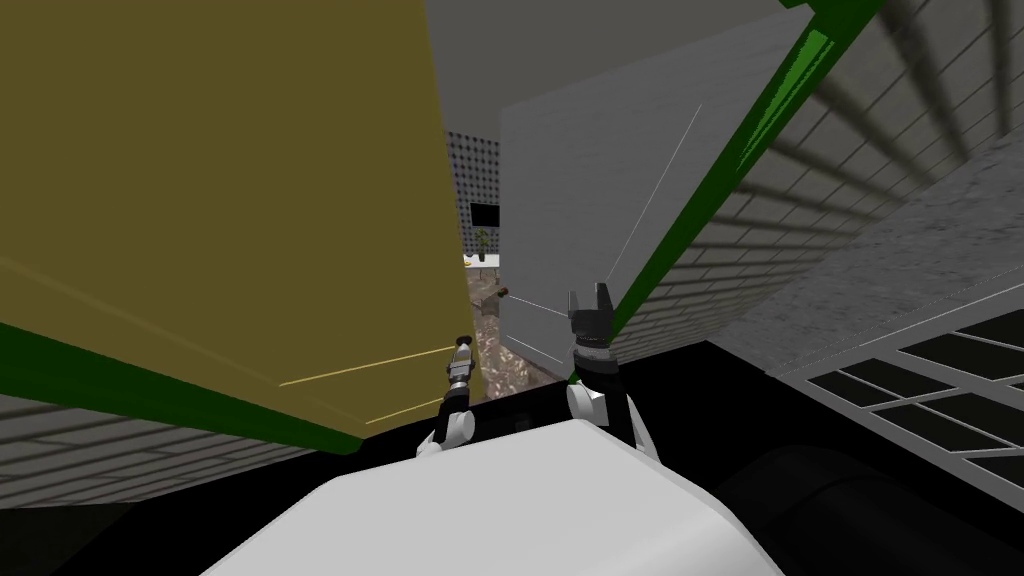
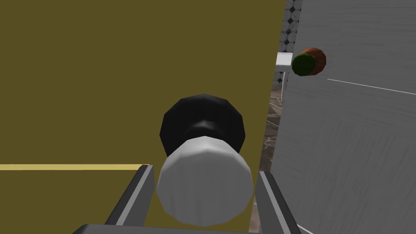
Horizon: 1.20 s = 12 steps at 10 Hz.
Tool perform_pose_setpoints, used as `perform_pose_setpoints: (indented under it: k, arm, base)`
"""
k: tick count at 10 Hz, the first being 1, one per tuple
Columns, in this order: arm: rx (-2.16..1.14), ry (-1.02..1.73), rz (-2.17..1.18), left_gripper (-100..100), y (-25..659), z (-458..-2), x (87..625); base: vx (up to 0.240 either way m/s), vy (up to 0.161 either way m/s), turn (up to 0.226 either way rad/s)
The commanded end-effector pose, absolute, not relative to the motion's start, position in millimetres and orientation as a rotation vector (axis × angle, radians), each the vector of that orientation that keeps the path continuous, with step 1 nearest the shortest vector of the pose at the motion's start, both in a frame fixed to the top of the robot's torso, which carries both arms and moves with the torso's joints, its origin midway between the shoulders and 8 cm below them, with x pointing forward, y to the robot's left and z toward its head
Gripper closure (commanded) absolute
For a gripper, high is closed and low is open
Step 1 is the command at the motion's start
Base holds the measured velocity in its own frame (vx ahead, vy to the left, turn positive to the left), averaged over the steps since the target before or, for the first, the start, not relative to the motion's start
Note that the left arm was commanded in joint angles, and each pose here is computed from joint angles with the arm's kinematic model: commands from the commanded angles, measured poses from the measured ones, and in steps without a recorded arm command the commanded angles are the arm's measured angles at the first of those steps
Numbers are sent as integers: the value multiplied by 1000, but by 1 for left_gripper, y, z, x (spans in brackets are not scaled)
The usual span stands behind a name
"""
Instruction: Push the door open
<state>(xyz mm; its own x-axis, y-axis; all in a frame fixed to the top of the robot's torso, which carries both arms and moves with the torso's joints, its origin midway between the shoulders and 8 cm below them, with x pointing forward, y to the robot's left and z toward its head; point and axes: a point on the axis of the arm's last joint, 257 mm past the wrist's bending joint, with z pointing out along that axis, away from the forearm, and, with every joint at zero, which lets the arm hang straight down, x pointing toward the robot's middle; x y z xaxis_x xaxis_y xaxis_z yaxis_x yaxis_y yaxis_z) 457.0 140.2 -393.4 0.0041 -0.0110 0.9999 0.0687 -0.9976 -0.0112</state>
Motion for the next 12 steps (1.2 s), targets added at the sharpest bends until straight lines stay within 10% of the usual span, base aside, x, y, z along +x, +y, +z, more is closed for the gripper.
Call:
perform_pose_setpoints:
  k: [1,12]
  arm:
    - [-2151,-78,-2173,100,156,-392,460]
    - [-2101,-133,-2133,100,194,-390,464]
  base:
    - [102,17,0]
    - [46,9,-15]
